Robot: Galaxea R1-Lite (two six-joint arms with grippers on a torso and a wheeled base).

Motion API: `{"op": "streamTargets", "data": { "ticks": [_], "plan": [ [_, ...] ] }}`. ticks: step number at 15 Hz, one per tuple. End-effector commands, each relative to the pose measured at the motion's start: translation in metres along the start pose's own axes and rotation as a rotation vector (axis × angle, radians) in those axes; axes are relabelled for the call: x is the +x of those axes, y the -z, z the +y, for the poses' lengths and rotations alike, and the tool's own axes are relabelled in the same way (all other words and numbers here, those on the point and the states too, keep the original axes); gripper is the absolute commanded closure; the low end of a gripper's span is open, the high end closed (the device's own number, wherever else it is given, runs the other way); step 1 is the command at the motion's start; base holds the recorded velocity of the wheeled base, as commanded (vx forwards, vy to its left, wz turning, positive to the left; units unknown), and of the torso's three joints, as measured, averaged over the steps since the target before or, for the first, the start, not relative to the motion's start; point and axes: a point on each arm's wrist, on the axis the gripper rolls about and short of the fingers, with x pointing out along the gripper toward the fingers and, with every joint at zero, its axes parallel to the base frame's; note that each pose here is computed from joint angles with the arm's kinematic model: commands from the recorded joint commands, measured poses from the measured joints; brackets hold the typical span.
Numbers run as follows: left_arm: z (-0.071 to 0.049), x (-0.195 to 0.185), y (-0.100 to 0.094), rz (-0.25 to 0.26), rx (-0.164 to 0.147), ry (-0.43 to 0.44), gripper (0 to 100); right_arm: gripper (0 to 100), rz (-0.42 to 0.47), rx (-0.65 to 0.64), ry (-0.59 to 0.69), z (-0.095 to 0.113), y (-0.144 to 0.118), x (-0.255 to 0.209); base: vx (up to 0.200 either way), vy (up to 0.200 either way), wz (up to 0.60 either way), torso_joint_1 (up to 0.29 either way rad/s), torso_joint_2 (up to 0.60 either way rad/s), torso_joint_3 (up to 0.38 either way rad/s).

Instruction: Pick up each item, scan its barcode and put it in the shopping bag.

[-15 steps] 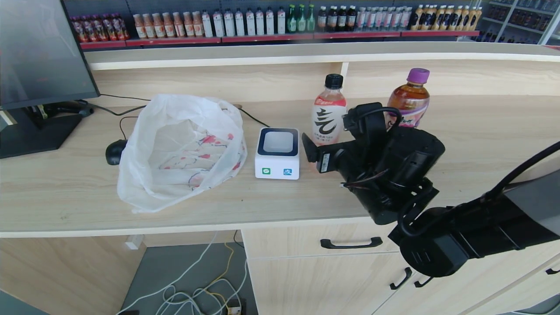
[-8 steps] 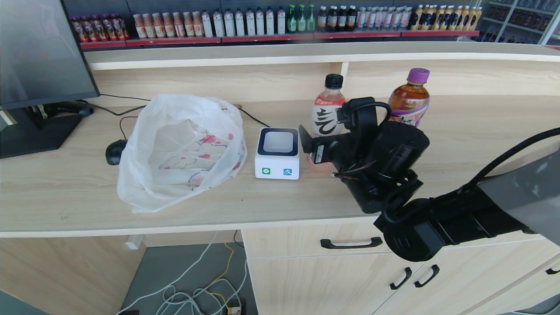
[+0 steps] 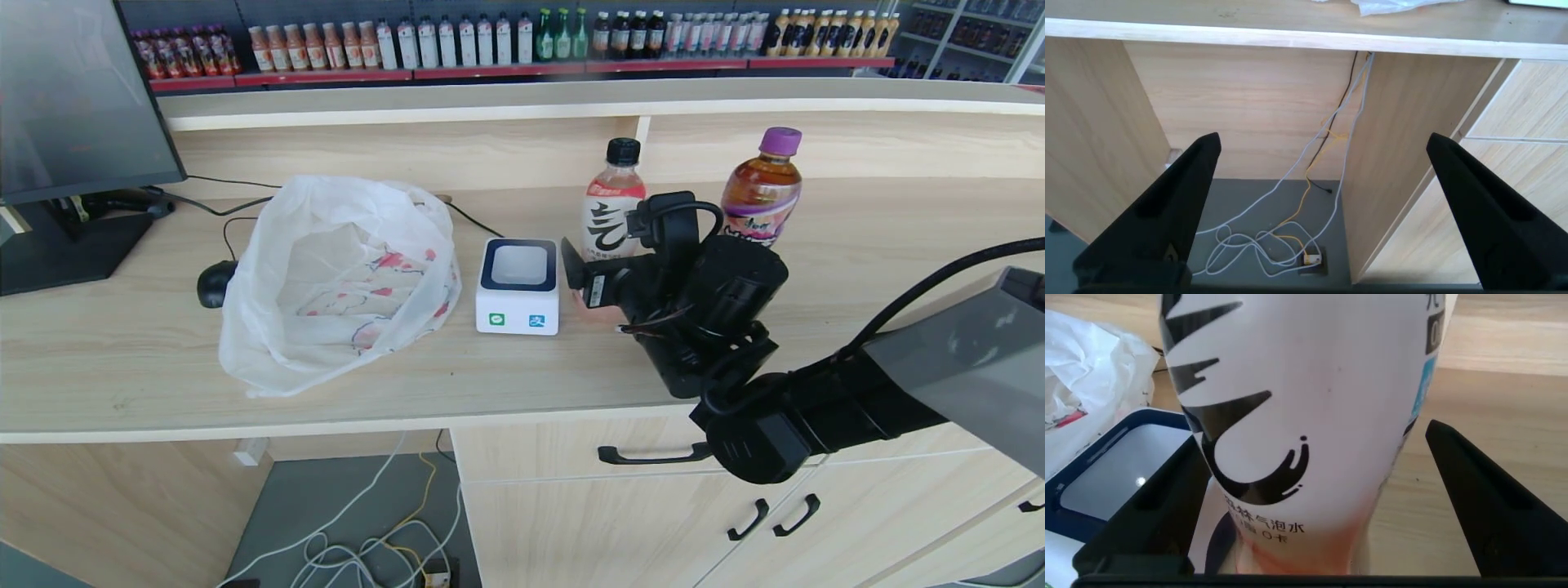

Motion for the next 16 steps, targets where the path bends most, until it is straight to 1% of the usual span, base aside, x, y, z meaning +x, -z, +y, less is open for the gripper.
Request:
{"op": "streamTargets", "data": {
  "ticks": [1,7,11,12,16],
  "plan": [
    [0.000,0.000,0.000,0.001,0.000,0.000,0,0,0.000,-0.002,0.008,-0.002,0.004,0.004,0.000,0.000,0.00,0.000,0.00,0.000],
    [0.000,0.000,0.000,0.001,0.000,0.000,0,0,-0.016,-0.001,0.013,0.001,0.011,0.011,0.000,0.000,0.00,0.000,0.00,0.000],
    [0.000,0.000,0.000,0.000,0.000,0.000,0,0,-0.036,0.002,0.017,0.001,0.007,0.014,0.000,0.000,0.00,0.000,0.00,0.000],
    [0.000,0.000,0.000,0.001,0.000,0.000,0,100,-0.042,0.004,0.018,0.001,0.006,0.014,0.000,0.000,0.00,0.000,0.00,0.000],
    [0.000,0.000,0.000,0.001,0.000,0.000,0,100,-0.056,0.010,0.020,0.001,0.003,0.015,0.000,0.000,0.00,0.000,0.00,0.000]
  ]
}}
